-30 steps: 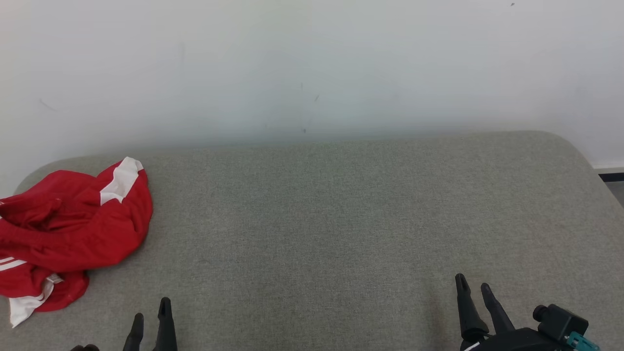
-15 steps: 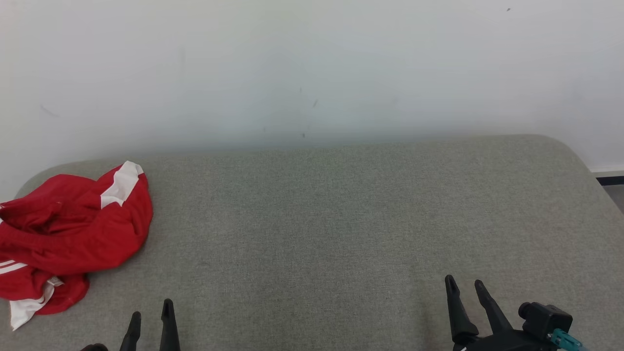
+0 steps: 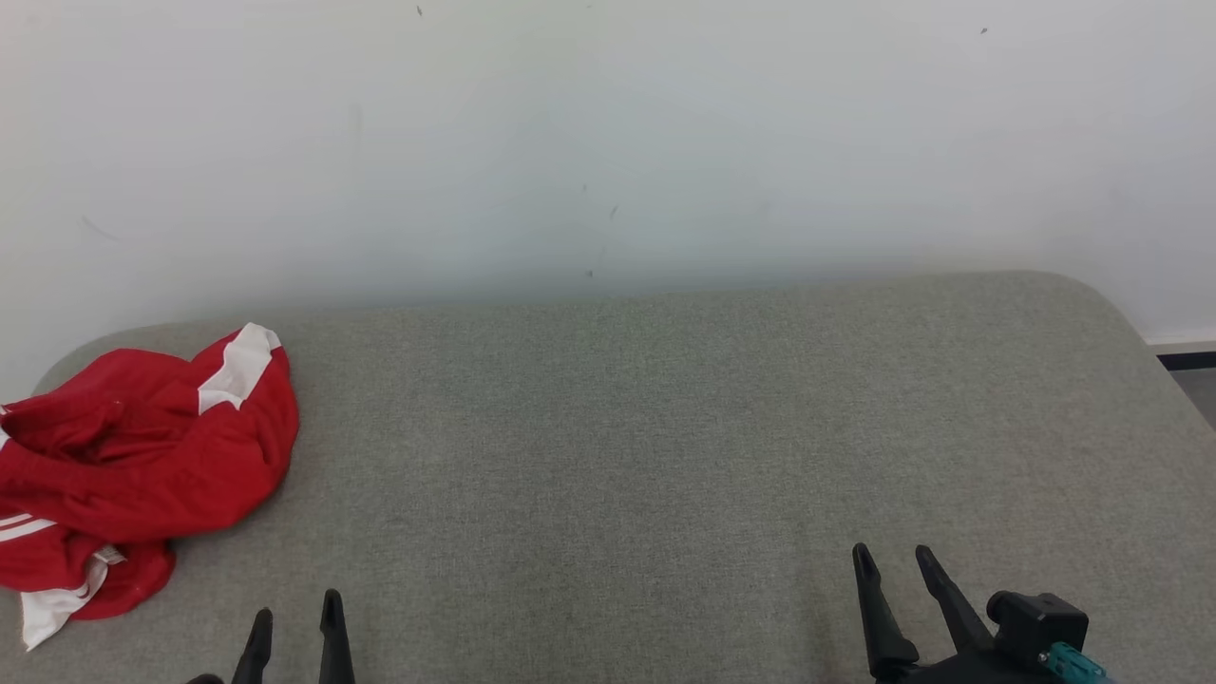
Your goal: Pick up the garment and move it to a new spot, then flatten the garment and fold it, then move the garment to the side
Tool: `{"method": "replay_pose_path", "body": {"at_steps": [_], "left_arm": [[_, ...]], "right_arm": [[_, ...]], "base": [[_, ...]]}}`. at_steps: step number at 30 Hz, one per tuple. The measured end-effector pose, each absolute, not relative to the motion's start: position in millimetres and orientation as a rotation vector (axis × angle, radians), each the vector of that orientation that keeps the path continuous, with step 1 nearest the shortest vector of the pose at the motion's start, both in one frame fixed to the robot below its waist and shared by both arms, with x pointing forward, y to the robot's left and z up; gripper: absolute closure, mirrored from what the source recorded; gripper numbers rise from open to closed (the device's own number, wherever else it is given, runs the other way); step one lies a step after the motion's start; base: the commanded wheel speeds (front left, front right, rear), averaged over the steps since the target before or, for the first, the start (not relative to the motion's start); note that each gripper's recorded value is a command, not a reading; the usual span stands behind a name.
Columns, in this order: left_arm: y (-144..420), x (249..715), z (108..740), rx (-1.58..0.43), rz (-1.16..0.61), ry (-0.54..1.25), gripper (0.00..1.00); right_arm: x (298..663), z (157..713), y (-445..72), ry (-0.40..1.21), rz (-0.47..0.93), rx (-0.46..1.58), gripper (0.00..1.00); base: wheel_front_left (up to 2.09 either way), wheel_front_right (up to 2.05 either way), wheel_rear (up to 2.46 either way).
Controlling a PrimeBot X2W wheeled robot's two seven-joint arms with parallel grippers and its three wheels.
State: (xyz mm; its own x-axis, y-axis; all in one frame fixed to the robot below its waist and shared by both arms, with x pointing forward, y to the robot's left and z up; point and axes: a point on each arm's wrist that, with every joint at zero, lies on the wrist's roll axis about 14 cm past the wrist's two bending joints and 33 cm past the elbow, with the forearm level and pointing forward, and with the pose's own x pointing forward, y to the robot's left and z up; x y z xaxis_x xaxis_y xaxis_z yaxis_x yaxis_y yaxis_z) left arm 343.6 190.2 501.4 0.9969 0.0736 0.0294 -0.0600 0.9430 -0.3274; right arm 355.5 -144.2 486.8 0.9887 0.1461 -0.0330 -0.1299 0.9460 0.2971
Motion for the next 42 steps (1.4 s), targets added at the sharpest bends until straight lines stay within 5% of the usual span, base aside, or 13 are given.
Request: {"method": "replay_pose_path", "body": {"at_steps": [42], "left_arm": [[187, 334, 496, -0.105, 0.045, -0.058, 0.00]], "right_arm": [[345, 485, -135, 0.032, 0.198, 0.058, 0.00]], "base": [[0.00, 0.00, 0.00]]}}
